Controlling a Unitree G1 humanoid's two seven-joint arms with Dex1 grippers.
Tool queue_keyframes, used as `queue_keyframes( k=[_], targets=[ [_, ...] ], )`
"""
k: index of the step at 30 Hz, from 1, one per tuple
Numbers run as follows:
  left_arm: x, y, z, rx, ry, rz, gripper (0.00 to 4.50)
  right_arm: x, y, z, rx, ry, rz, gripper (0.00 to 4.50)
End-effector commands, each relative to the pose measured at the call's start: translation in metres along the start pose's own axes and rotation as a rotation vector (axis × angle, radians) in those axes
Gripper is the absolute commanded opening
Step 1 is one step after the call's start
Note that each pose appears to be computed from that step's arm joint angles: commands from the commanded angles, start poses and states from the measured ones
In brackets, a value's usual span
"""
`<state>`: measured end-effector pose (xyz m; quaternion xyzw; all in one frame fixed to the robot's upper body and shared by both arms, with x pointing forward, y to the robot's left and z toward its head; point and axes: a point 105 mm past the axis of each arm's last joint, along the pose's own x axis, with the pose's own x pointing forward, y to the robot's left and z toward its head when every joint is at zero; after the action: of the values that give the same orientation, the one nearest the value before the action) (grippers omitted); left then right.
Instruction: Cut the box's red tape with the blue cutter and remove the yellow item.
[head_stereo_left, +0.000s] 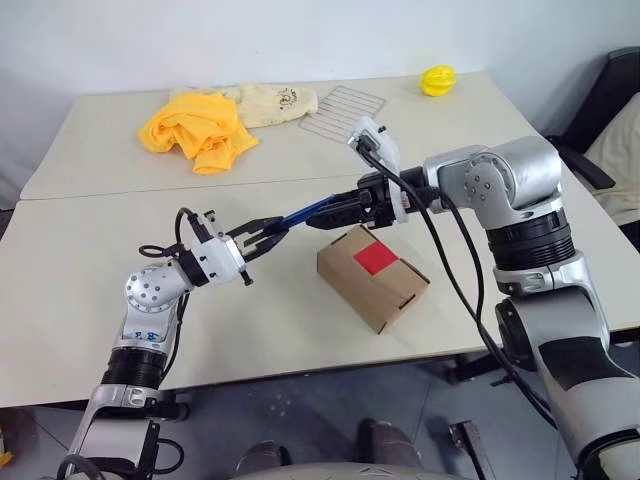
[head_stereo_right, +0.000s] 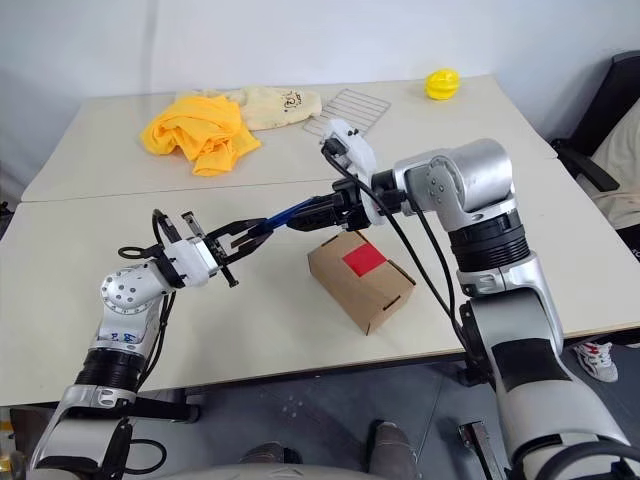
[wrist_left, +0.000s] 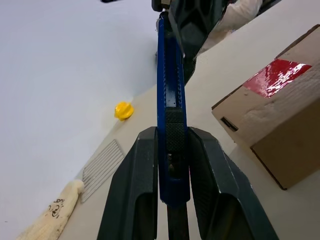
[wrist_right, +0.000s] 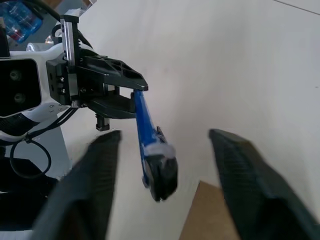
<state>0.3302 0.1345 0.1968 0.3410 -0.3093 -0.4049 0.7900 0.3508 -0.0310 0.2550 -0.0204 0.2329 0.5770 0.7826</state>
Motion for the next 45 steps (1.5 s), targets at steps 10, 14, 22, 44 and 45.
queue_keyframes(
  k=[10, 14, 22, 44, 45],
  targets=[
    [0.005, 0.013, -0.012, -0.168, 0.097, 0.128, 1.07, -0.011, 0.016, 0.020, -0.078, -0.065, 0.023, 0.17],
    [-0.001, 0.020, -0.033, -0.282, 0.234, 0.199, 2.07, -0.021, 0.008, 0.011, -0.090, -0.062, -0.047, 0.17],
    [-0.004, 0.051, -0.022, -0.588, 0.108, 0.349, 4.47, -0.068, -0.017, 0.005, -0.043, -0.168, -0.253, 0.17],
    [0.054, 0.014, 0.006, -0.805, 0.019, -0.119, 3.32, -0.173, -0.009, -0.021, -0.038, -0.357, -0.578, 0.17],
    [0.061, 0.009, 0.008, -0.816, 0.030, -0.175, 3.01, -0.176, -0.007, -0.024, -0.040, -0.348, -0.584, 0.17]
  ],
)
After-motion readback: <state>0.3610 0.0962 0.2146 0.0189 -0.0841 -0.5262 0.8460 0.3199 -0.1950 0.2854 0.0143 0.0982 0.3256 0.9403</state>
